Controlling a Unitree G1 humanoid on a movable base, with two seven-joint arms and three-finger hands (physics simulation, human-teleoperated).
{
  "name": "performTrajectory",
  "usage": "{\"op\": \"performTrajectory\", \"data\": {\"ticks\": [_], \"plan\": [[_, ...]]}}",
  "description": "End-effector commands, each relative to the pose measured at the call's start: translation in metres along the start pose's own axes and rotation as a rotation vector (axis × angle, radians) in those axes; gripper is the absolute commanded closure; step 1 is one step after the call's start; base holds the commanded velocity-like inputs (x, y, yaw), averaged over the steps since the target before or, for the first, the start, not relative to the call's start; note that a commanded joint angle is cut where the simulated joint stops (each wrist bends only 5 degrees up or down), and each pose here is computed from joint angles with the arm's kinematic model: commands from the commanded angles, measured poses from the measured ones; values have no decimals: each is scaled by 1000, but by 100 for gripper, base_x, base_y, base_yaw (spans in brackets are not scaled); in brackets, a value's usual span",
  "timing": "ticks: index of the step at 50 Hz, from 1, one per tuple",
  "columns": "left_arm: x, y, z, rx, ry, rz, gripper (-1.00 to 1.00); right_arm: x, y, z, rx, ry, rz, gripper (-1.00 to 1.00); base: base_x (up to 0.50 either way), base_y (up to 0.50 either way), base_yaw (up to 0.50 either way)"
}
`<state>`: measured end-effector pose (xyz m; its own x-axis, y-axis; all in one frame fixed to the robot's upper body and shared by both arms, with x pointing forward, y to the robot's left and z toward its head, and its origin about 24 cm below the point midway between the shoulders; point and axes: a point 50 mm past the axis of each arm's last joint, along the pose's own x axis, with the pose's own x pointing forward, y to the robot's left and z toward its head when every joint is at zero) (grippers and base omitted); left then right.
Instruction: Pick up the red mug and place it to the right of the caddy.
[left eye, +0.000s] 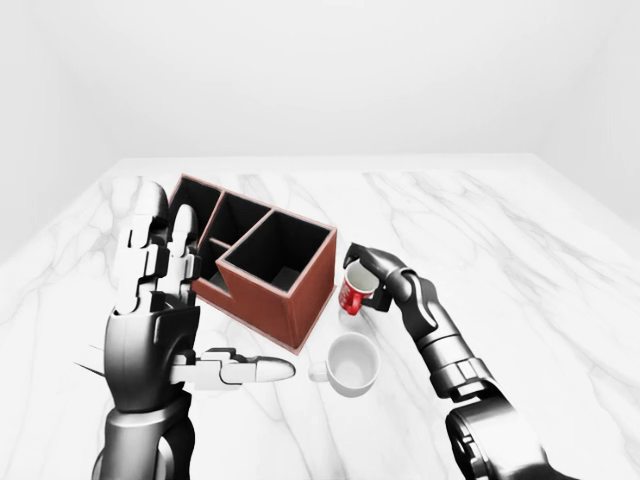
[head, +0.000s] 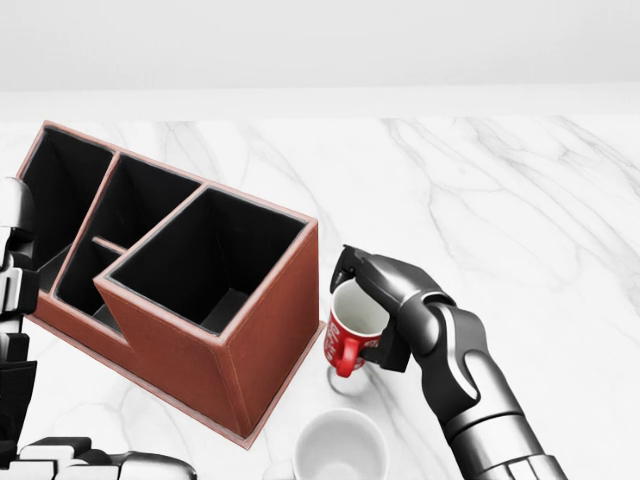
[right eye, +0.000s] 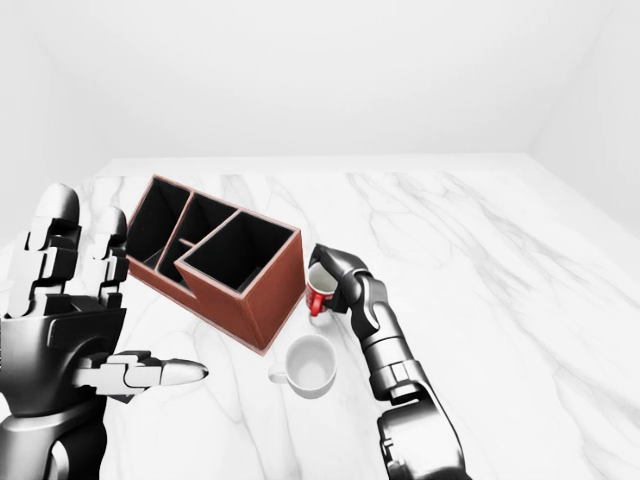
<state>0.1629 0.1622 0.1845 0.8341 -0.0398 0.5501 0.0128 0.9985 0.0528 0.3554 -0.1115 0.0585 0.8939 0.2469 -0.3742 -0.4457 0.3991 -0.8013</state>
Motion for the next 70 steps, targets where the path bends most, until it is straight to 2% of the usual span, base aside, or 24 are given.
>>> {"op": "performTrajectory", "data": {"ticks": [1,21,47,70], "plan": [[0,-1,0,-1,4,-2,-100,3,3,-5,-34,36,-16,100,0,0,0],[0,2,5,-1,-20,4,-100,10,16,0,-55,47,3,100,0,0,0],[0,2,4,0,-19,6,-100,18,17,-17,17,124,-4,100,0,0,0],[-1,3,6,-1,-24,7,-100,20,28,-21,18,155,7,100,0,0,0]]}}
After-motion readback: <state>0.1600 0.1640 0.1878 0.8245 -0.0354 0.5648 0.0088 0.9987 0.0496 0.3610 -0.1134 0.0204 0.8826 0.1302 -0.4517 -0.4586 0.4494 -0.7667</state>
